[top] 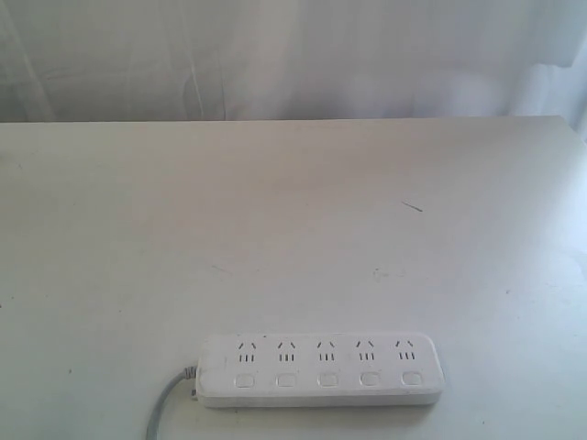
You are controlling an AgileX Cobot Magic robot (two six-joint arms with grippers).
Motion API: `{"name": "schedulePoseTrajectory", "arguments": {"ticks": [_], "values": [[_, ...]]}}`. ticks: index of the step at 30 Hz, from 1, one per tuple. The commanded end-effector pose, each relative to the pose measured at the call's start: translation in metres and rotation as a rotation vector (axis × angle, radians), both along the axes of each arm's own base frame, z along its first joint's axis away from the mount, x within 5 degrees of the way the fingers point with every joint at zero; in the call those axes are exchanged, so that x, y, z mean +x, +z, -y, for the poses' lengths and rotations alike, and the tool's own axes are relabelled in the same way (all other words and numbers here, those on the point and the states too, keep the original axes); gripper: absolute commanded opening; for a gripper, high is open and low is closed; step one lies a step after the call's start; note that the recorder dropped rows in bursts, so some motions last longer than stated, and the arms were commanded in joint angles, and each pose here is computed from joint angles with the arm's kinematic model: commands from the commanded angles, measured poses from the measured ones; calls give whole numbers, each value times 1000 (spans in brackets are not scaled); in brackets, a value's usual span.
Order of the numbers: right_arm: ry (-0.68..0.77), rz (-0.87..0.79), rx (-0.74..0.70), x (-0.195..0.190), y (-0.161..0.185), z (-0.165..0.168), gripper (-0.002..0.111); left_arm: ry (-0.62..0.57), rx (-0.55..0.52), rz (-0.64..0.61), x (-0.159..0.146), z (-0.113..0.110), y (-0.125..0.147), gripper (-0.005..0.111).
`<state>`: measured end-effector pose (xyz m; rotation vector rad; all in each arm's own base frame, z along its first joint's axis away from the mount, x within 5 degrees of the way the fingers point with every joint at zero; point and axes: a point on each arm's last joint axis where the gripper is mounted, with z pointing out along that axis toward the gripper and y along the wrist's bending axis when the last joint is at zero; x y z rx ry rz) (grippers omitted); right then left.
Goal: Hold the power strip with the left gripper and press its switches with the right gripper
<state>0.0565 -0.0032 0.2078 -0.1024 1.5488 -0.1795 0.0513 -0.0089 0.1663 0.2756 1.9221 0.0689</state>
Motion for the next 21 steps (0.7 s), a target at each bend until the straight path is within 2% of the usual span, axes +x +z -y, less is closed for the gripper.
{"name": "schedulePoseTrajectory", "arguments": {"ticks": [1, 3, 11, 21], "values": [[49, -158, 41, -1, -15, -5, 0, -4, 1, 3, 0, 0, 0, 0], [63, -272, 51, -3, -25, -6, 0, -4, 1, 3, 0, 0, 0, 0], [33, -278, 311, -3, -26, -6, 0, -4, 1, 3, 0, 0, 0, 0], [33, -276, 313, -3, -26, -6, 0, -4, 1, 3, 0, 0, 0, 0]]}}
